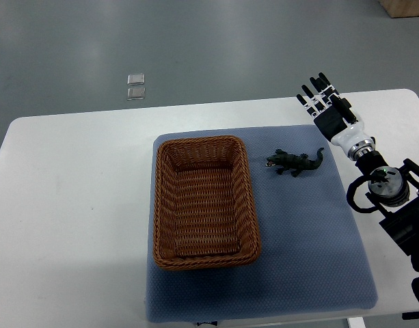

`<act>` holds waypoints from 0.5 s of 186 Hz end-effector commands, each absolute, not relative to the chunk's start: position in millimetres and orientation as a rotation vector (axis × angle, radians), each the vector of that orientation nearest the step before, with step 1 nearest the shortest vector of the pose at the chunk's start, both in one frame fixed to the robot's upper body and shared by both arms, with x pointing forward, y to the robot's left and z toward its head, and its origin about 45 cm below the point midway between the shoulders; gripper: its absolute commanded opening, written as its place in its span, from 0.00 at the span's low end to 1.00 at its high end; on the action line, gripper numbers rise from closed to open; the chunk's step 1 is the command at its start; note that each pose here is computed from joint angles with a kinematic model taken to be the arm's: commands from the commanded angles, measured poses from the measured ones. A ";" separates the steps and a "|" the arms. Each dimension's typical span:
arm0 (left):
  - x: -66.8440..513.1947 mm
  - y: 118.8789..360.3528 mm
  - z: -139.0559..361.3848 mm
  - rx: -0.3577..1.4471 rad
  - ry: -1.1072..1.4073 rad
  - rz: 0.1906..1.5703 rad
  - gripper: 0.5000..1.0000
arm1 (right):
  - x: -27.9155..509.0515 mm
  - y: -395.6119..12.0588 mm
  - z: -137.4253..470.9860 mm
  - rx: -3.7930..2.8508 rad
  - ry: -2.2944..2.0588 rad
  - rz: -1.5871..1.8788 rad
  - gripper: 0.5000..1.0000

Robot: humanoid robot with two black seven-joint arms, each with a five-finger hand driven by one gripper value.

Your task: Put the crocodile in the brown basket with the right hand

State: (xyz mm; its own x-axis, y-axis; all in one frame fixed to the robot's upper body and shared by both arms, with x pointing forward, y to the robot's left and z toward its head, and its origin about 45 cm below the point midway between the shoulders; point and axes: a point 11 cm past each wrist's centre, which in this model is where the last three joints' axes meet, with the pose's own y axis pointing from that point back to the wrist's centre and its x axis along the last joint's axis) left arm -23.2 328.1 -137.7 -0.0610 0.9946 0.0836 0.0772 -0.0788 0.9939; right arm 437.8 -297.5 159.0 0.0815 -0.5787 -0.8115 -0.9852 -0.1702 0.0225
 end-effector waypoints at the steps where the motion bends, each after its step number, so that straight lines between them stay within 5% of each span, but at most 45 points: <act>1: -23.8 328.6 -137.7 1.298 1.269 1.273 1.00 | 437.7 -297.8 158.7 -1.812 1.545 0.949 0.86; 93: -21.8 329.5 -137.6 1.294 1.269 1.279 1.00 | 448.4 -296.5 176.9 -2.098 1.634 0.796 0.86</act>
